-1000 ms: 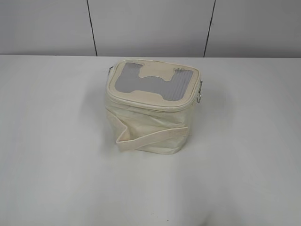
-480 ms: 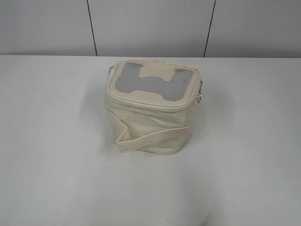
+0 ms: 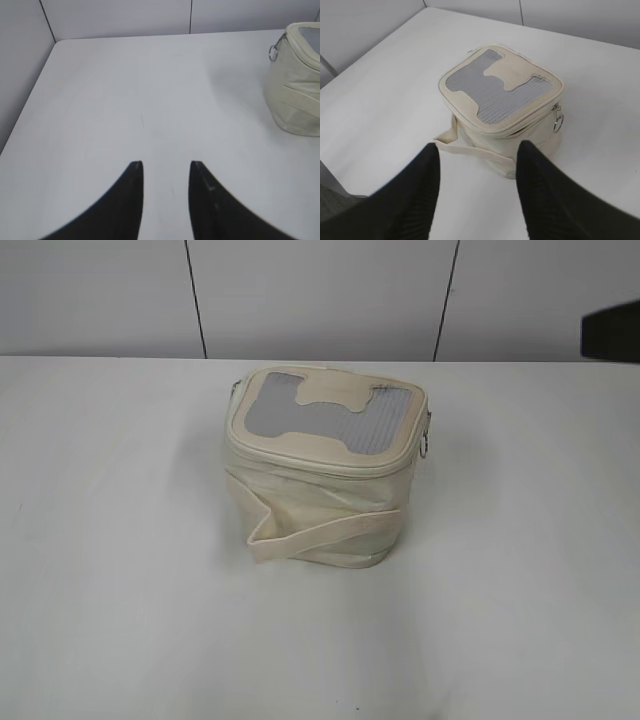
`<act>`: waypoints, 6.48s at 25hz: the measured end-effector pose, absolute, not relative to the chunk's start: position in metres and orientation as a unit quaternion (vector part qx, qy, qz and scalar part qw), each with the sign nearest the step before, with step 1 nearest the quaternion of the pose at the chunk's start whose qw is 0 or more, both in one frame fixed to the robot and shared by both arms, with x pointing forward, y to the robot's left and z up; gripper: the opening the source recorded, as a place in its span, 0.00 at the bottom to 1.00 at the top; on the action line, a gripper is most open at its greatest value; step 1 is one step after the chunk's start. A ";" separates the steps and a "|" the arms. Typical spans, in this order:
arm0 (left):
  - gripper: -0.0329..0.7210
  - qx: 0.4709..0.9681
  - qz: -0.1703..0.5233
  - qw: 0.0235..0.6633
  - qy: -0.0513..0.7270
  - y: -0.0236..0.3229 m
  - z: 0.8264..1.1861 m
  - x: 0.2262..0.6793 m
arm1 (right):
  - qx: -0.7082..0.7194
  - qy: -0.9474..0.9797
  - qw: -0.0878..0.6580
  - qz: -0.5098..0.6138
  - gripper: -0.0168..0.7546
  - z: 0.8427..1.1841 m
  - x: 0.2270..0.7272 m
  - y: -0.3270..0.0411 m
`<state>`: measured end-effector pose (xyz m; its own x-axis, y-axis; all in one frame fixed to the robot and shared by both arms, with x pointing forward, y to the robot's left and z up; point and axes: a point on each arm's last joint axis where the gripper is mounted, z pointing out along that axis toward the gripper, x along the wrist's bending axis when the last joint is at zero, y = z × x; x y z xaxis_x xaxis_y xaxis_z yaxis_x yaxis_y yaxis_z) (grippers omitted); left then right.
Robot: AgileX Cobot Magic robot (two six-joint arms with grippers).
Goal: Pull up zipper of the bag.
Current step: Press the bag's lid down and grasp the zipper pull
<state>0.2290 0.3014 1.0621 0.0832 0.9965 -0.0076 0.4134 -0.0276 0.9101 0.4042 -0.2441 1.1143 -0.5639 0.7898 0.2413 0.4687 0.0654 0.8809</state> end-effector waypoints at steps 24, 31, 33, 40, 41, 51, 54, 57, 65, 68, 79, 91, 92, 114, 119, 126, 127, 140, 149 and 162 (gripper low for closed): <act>0.36 0.617 0.365 0.400 0.571 0.302 1.062 0.229 | 0.230 0.860 -0.039 0.453 0.54 1.041 0.702 -0.095; 0.36 0.617 0.365 0.400 0.571 0.302 1.062 0.229 | 0.263 0.860 -0.050 0.433 0.54 1.005 0.729 -0.083; 0.36 0.617 0.365 0.400 0.571 0.302 1.062 0.229 | 0.271 0.862 -0.055 0.424 0.54 0.999 0.729 -0.083; 0.36 0.620 0.364 0.393 0.574 0.302 1.062 0.231 | 0.313 0.862 -0.064 0.393 0.54 0.995 0.727 -0.087; 0.36 0.620 0.364 0.393 0.574 0.302 1.062 0.231 | 0.316 0.864 -0.068 0.387 0.54 0.995 0.725 -0.088; 0.35 0.620 0.364 0.393 0.574 0.302 1.062 0.231 | 0.309 0.871 -0.078 0.374 0.54 1.001 0.710 -0.093; 0.35 0.620 0.364 0.393 0.574 0.302 1.062 0.231 | 0.312 0.874 -0.080 0.364 0.54 0.992 0.712 -0.093; 0.35 0.620 0.364 0.393 0.574 0.302 1.062 0.231 | 0.317 0.876 -0.077 0.355 0.54 0.991 0.712 -0.095; 0.35 0.620 0.364 0.393 0.573 0.302 1.062 0.231 | 0.326 0.874 -0.095 0.346 0.18 0.980 0.709 -0.095; 0.35 0.620 0.362 0.395 0.573 0.301 1.065 0.234 | 0.321 0.876 -0.096 0.347 0.09 0.980 0.708 -0.095; 0.38 0.670 0.284 0.473 0.496 0.266 1.099 0.359 | 0.317 0.874 -0.099 0.354 0.09 0.981 0.708 -0.094; 0.56 0.810 0.085 0.453 0.362 0.232 1.004 0.581 | 0.317 0.873 -0.102 0.356 0.09 0.981 0.708 -0.094; 0.56 0.820 0.089 0.450 0.342 0.231 0.997 0.589 | 0.317 0.873 -0.103 0.356 0.09 0.981 0.708 -0.094; 0.57 0.857 0.083 0.464 0.210 0.173 0.928 0.617 | 0.318 0.872 -0.104 0.357 0.09 0.981 0.708 -0.093; 0.57 0.854 0.093 0.469 0.205 0.170 0.929 0.618 | 0.319 0.872 -0.104 0.356 0.09 0.981 0.708 -0.094; 0.57 0.849 0.119 0.470 0.209 0.161 0.929 0.620 | 0.319 0.873 -0.103 0.354 0.09 0.980 0.708 -0.094; 0.57 0.850 0.122 0.468 0.210 0.160 0.929 0.621 | 0.319 0.873 -0.102 0.354 0.09 0.981 0.708 -0.094; 0.36 0.834 0.122 0.479 0.246 0.154 0.923 0.625 | 0.322 0.874 -0.098 0.351 0.08 0.981 0.708 -0.096; 0.10 0.830 0.132 0.483 0.245 0.151 0.924 0.629 | 0.322 0.874 -0.098 0.351 0.08 0.981 0.708 -0.096; 0.03 0.854 0.125 0.442 0.243 0.157 0.927 0.619 | 0.323 0.873 -0.100 0.352 0.08 0.981 0.708 -0.096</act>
